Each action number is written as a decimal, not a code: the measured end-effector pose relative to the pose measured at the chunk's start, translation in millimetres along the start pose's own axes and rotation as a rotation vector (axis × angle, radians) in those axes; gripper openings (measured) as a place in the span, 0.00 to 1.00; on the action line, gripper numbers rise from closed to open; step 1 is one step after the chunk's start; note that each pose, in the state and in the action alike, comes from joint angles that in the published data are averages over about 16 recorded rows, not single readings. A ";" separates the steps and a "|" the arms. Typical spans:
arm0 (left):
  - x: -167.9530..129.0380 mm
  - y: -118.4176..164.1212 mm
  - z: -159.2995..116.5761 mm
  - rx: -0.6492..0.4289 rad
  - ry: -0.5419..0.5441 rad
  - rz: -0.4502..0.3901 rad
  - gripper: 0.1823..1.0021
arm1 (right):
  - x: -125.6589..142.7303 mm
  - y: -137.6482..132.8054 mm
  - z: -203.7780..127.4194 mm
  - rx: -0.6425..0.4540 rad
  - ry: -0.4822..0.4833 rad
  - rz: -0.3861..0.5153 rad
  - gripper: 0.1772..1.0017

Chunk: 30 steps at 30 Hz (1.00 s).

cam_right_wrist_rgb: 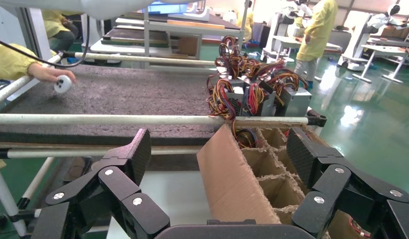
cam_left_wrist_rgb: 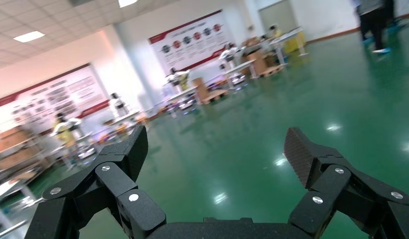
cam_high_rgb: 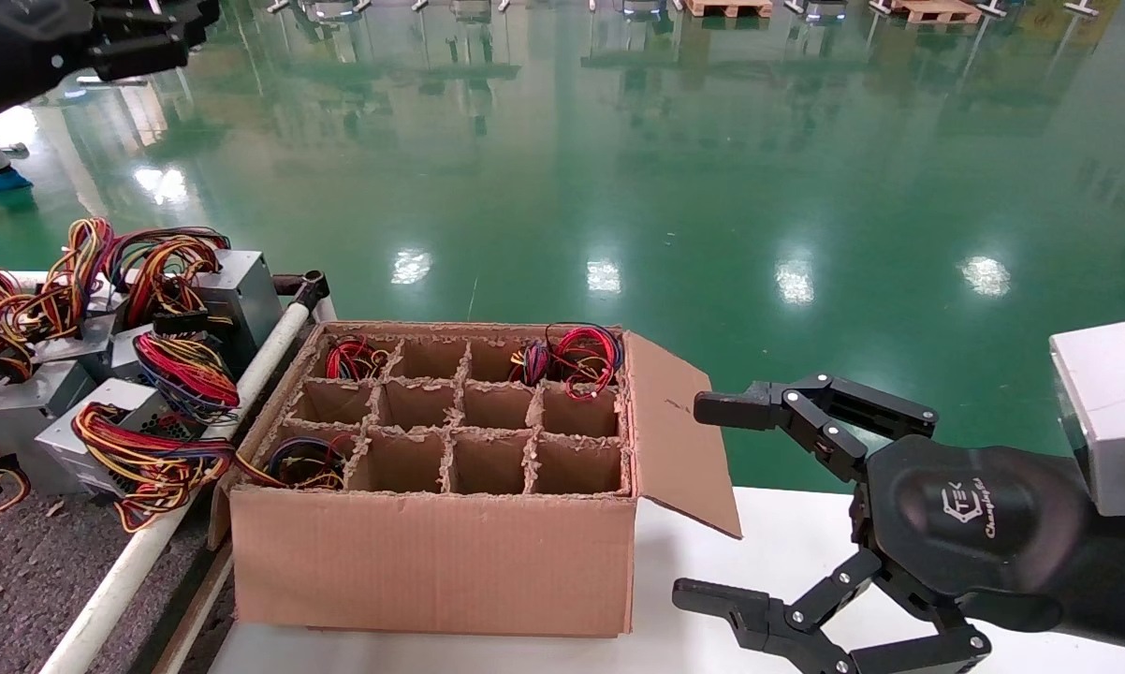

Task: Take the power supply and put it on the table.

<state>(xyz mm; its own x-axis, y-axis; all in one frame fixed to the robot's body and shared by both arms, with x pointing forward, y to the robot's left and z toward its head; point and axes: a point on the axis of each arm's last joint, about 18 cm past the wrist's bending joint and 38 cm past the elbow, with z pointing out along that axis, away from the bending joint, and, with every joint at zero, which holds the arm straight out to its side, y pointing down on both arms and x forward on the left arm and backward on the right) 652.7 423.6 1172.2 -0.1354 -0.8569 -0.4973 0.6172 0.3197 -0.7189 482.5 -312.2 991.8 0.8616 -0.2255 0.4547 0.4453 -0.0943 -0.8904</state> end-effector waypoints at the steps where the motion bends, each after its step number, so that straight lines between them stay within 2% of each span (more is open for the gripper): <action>1: 3.5 0.0 -2.5 0.008 0.016 -0.006 1.00 | 0.0 0.0 0.0 0.000 0.000 0.000 1.00; 16: 69.7 -3.2 -47.4 0.090 0.305 -0.100 1.00 | 0.0 0.0 0.0 0.000 0.000 0.000 1.00; 30: 148.3 -9.9 -106.4 0.094 0.648 -0.205 1.00 | 0.0 0.0 0.0 0.000 0.000 0.000 1.00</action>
<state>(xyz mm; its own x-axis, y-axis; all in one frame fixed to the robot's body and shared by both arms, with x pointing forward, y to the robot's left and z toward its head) 544.0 336.4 1053.9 -0.6749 -0.4725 -0.5668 0.5901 0.1156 -0.7990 482.5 -312.2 991.8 0.8616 -0.2255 0.4547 0.4453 -0.0943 -0.8904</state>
